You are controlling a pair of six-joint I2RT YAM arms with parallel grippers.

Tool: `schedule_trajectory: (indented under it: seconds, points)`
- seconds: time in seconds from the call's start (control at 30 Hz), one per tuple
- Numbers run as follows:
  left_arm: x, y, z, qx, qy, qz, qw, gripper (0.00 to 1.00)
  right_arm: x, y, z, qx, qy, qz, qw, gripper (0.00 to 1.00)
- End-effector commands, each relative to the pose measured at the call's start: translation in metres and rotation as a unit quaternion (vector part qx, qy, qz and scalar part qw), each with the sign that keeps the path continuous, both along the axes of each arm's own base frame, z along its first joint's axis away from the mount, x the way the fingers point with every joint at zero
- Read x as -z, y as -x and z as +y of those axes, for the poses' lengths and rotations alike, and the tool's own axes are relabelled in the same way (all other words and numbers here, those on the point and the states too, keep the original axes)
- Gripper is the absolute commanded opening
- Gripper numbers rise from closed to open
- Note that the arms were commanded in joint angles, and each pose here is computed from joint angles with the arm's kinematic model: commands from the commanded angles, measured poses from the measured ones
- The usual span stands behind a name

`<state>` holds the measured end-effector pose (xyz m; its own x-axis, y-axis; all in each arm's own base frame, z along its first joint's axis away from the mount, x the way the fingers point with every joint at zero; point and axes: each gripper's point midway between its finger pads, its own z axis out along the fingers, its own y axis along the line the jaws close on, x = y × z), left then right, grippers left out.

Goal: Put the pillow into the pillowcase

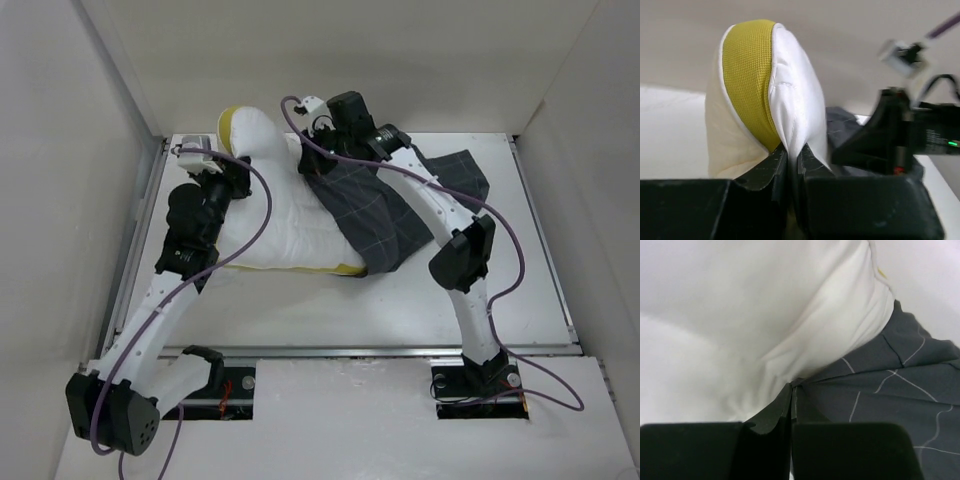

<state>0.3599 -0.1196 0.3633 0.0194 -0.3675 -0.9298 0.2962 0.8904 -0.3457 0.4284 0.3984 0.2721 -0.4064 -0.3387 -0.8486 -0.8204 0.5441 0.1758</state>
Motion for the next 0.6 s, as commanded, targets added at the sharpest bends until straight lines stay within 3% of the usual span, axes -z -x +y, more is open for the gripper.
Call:
schedule_trajectory:
  seconds: [0.0,0.1,0.13,0.23,0.27,0.3,0.43,0.47,0.57]
  points:
    - [0.039,-0.014,0.024,-0.095,0.071,0.039,0.992,0.0,-0.029,0.029,0.02,-0.047,-0.049,0.0,0.998,0.01]
    - [0.092,-0.013,0.042,-0.154,0.071,0.109,0.979,0.0,0.029,0.03,0.019,-0.045,-0.007,0.06,0.997,0.1]
    - [0.104,-0.011,0.047,-0.169,0.073,0.125,0.975,0.1,0.05,0.034,0.018,-0.048,0.006,0.084,0.995,0.15]
    - [0.149,-0.001,0.057,-0.201,0.065,0.186,0.96,0.59,0.084,0.038,0.019,-0.054,0.023,0.119,0.991,0.24]
    - [0.157,0.001,0.057,-0.203,0.068,0.197,0.957,0.93,0.097,0.04,0.017,-0.053,0.033,0.133,0.989,0.26]
    - [0.164,0.004,0.057,-0.205,0.068,0.207,0.954,1.0,0.097,0.039,0.017,-0.056,0.035,0.13,0.989,0.29]
    - [0.164,0.014,0.045,-0.155,0.041,0.209,0.965,1.0,0.069,0.046,0.005,-0.054,0.034,0.097,0.993,0.53]
    - [0.165,0.016,0.041,-0.131,0.003,0.207,0.969,1.0,0.069,0.044,-0.007,-0.04,0.042,0.098,0.994,0.73]
    - [0.145,0.024,0.008,-0.053,-0.034,0.185,0.981,1.0,0.021,0.044,-0.03,-0.018,0.004,0.058,0.998,1.0]
